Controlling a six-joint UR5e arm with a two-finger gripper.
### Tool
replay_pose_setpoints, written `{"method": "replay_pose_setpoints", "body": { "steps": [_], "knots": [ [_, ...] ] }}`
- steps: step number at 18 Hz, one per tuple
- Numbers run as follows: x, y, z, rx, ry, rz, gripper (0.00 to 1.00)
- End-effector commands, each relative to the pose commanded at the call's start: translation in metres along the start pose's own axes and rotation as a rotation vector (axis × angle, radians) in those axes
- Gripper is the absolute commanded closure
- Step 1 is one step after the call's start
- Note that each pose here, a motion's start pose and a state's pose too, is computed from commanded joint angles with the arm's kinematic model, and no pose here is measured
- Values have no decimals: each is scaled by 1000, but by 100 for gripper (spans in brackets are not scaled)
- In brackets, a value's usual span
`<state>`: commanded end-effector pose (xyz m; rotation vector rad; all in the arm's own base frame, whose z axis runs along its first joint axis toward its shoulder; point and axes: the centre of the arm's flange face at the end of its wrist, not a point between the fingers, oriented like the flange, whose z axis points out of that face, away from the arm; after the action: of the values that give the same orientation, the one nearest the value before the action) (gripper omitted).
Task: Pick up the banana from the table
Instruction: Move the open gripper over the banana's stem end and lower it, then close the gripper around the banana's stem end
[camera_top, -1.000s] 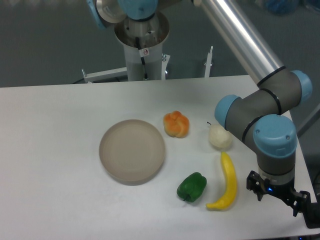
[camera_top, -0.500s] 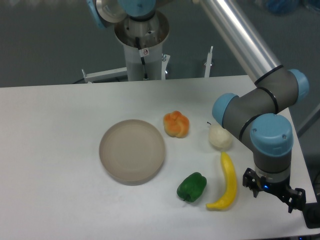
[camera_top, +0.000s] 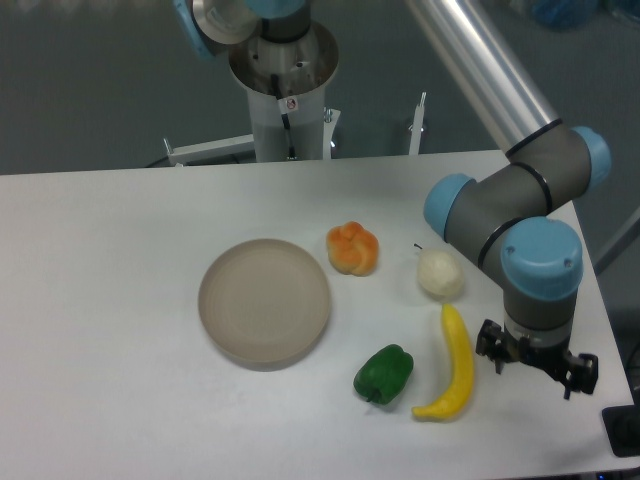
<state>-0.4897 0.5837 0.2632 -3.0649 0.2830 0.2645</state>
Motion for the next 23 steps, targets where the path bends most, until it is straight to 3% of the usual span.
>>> {"method": "replay_pose_setpoints", "body": {
  "steps": [4,10,23],
  "knots": [
    [9,3,14,16,83,-84,0],
    [23,-3,38,14,124,-215,0],
    [54,-14,62,18,108,-201,0]
  ]
}}
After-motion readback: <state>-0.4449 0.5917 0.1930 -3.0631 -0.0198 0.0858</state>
